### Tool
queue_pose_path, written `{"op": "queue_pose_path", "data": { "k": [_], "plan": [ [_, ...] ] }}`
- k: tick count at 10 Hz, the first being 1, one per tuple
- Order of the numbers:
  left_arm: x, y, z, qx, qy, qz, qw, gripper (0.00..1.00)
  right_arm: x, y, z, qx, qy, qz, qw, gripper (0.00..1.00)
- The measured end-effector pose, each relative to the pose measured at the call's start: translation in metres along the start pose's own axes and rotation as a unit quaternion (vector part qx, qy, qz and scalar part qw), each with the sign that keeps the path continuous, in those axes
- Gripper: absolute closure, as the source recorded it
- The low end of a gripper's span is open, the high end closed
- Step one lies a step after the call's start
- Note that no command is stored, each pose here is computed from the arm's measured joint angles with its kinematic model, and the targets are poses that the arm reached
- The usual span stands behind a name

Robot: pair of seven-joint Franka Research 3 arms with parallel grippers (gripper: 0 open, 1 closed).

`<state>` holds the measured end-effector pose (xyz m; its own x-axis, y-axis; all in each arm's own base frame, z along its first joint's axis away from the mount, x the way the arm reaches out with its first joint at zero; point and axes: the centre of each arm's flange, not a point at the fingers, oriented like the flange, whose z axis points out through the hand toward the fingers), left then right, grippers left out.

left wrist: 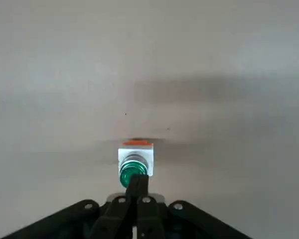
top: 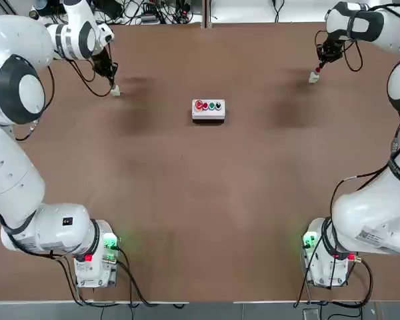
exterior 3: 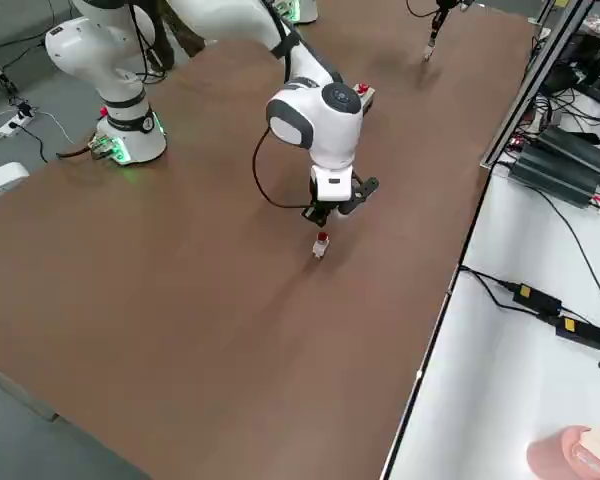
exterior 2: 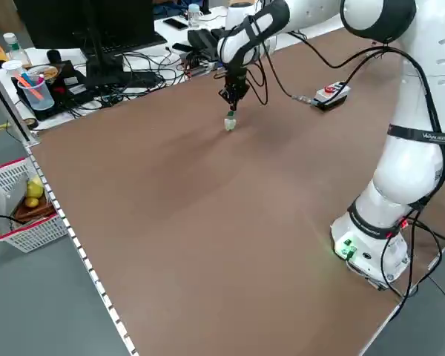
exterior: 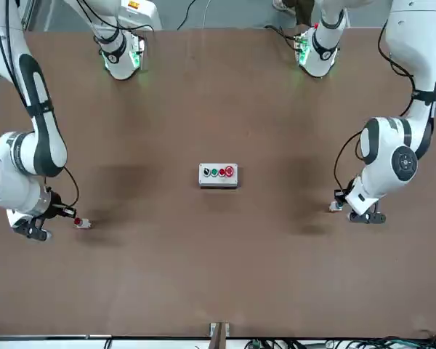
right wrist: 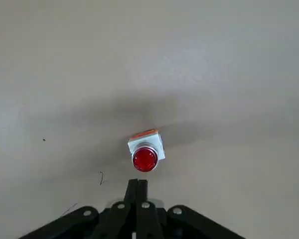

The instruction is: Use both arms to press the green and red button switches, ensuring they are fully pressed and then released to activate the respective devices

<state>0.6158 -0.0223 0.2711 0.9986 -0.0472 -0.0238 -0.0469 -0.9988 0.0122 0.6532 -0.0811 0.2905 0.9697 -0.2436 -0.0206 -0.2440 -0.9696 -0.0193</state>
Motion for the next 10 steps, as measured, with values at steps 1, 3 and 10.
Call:
{"op": "queue_pose_path", "data": {
  "k": [1,3,10],
  "plan": [
    [0.0,0.0,0.0,0.0,0.001,0.0,1.0,0.99,0.0,0.001,0.0,0.0,0.0,0.0,1.0,0.99],
    [0.0,-0.001,0.004,0.0,0.0,-0.001,1.0,0.99,0.0,0.001,0.004,0.0,0.001,0.001,1.0,0.99],
    [0.0,-0.002,0.012,-0.001,-0.002,-0.003,1.0,0.99,0.002,0.003,0.023,0.001,0.003,0.001,1.0,0.99]
  ]
}}
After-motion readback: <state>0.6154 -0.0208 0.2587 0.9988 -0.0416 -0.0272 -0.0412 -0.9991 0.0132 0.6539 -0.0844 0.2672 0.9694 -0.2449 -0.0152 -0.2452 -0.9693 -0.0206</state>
